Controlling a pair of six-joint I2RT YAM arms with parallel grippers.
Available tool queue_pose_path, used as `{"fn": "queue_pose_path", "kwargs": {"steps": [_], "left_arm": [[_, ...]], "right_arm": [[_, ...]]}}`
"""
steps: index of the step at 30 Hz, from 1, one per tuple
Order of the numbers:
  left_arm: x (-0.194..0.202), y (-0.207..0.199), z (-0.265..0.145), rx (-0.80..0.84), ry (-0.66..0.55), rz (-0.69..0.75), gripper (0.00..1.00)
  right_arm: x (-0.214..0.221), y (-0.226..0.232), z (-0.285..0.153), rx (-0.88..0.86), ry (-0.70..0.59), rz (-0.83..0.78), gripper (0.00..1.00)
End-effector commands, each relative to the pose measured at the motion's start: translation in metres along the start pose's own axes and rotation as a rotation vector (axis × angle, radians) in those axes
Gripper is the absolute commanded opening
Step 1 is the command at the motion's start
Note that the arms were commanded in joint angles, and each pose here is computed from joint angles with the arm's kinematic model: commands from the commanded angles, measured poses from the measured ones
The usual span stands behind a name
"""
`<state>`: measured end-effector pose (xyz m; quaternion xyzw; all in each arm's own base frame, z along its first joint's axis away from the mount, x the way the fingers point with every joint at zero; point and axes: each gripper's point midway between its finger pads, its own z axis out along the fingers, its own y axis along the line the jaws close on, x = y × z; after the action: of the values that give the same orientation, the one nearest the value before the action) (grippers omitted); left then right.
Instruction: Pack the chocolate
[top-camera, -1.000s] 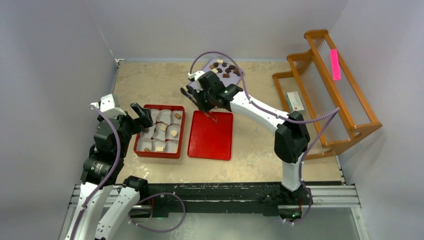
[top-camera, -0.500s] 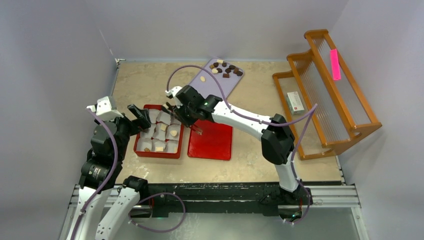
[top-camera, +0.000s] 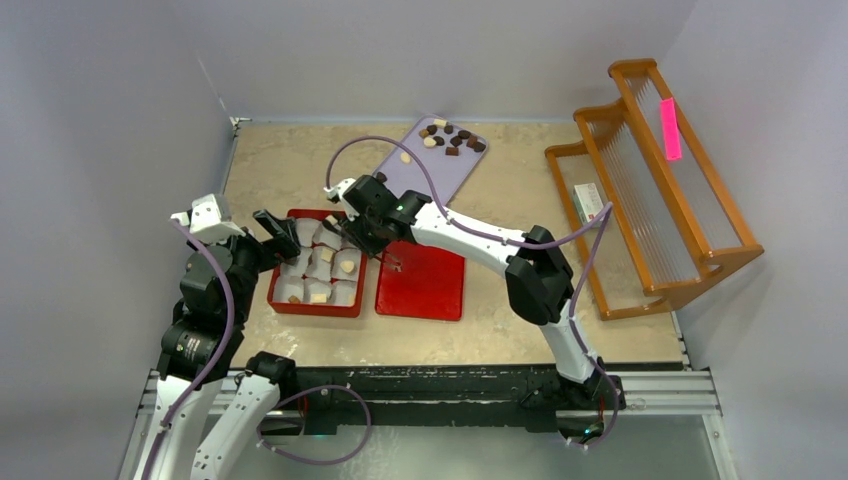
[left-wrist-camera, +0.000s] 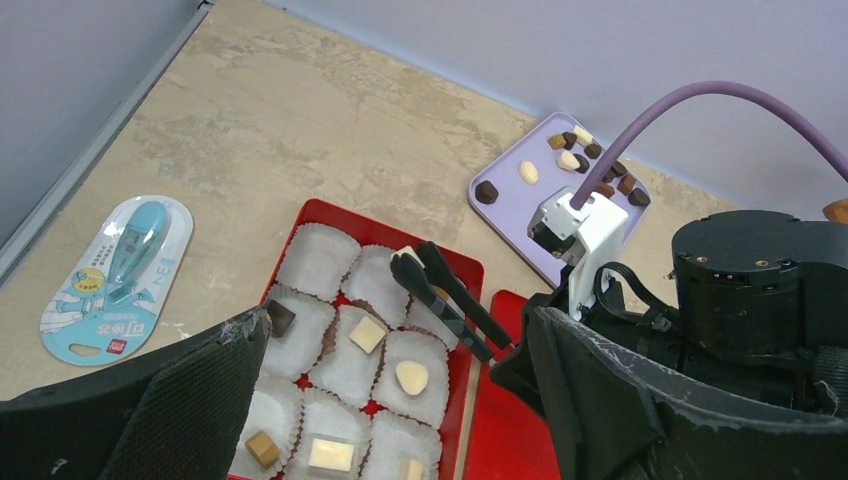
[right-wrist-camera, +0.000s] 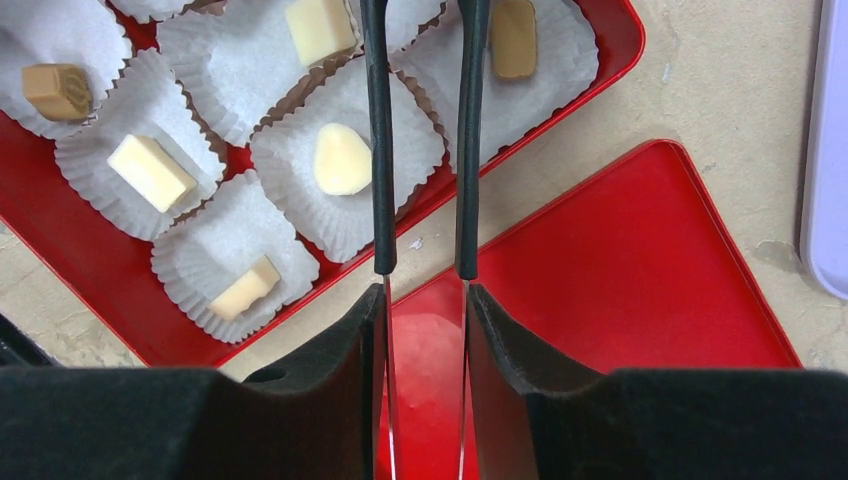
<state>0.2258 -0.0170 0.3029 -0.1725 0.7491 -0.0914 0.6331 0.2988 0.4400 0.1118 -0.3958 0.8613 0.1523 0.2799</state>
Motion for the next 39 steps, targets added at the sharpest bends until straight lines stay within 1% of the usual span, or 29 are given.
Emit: {"fn": "queue_pose_path", "kwargs": {"steps": [1, 12, 17, 21, 23, 29, 34, 39], "left_arm": [[-0.008, 0.000, 0.001, -0.006, -0.036, -0.021, 0.99], [-0.008, 0.000, 0.002, -0.007, -0.034, -0.020, 0.99], [-0.007, 0.000, 0.002, -0.007, -0.032, -0.019, 0.99], [-0.008, -0.001, 0.002, -0.003, -0.033, -0.020, 0.99], [-0.007, -0.001, 0.002, -0.003, -0.030, -0.019, 0.99], [-0.006, -0.002, 0.003, 0.001, -0.026, -0.017, 0.99], [-0.005, -0.003, 0.004, 0.004, -0.021, -0.014, 0.99], [-0.003, -0.003, 0.005, 0.007, -0.014, -0.013, 0.99]], "right_arm": [[-0.022, 0.004, -0.016, -0.004, -0.055, -0.018, 0.35], [-0.025, 0.004, -0.014, -0.002, -0.060, -0.018, 0.40], [-0.029, 0.003, -0.020, 0.005, -0.072, -0.017, 0.40], [-0.031, 0.010, -0.030, -0.039, -0.081, -0.015, 0.38], [-0.036, 0.008, -0.037, -0.024, -0.100, -0.021, 0.38], [-0.049, -0.014, -0.054, 0.035, -0.153, -0.016, 0.37], [-0.049, -0.046, -0.063, 0.133, -0.159, -0.010, 0.37], [-0.045, -0.086, -0.072, 0.181, -0.167, 0.045, 0.37]]}}
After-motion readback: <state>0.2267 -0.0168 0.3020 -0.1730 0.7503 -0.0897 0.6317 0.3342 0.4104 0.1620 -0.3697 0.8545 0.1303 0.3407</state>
